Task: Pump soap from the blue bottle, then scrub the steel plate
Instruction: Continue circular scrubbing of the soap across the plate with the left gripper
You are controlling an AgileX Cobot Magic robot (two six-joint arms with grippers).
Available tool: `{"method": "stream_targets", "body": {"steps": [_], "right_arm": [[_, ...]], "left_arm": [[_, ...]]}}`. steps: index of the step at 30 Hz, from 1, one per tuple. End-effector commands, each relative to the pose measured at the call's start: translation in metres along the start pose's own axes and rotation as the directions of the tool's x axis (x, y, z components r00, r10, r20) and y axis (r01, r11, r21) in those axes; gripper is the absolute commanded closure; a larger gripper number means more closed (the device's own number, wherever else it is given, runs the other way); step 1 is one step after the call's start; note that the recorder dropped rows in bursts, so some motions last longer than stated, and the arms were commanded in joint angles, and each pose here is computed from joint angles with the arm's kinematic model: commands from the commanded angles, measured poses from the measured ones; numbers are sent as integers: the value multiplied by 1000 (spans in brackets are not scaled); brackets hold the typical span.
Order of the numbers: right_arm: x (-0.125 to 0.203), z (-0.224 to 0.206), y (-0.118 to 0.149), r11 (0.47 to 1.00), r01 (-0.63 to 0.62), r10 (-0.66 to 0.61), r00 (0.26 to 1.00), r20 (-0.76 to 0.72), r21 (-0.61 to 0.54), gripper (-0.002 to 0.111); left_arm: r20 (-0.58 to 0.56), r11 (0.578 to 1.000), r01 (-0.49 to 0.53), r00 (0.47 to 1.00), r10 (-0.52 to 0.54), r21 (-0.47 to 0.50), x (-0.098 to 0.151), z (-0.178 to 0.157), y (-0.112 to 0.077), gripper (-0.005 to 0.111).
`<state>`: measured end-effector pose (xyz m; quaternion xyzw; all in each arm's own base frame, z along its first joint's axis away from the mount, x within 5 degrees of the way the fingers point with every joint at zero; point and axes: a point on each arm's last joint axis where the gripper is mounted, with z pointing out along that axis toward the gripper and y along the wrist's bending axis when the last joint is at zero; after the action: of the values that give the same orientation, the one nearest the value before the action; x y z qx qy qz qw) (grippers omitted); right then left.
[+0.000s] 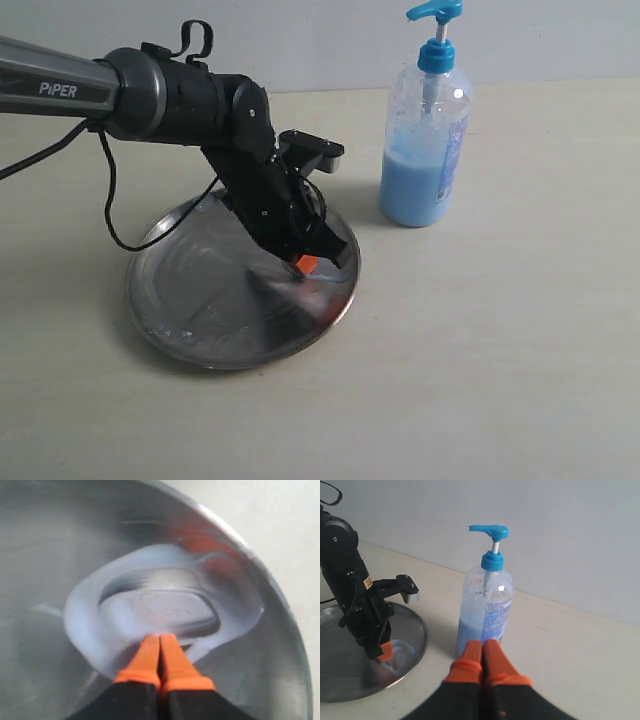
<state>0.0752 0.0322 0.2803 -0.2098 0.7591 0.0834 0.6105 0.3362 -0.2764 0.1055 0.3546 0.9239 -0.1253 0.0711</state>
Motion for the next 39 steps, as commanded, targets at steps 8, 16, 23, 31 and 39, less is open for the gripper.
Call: {"method": "stream_targets", "body": {"steps": [8,16,23,31,39], "right_arm": [[0,1,0,1000,6,-6,1000,9,-2,108],[0,1,0,1000,6,-6,1000,9,-2,108],[0,1,0,1000,6,-6,1000,9,-2,108],[0,1,0,1000,6,-6,1000,11,-2,108],[0,1,0,1000,6,-6,1000,11,-2,108]], "left_arm": [[79,998,-61,995,62,-17,-4,19,-21,107],[61,999,-27,998,29,-38,0,38,-1,107],[50,997,56,997,-54,-44,3,35,24,107],[-51,995,93,994,-95,-31,15,28,43,107],[-57,997,78,995,-79,-26,13,6,40,107]]}}
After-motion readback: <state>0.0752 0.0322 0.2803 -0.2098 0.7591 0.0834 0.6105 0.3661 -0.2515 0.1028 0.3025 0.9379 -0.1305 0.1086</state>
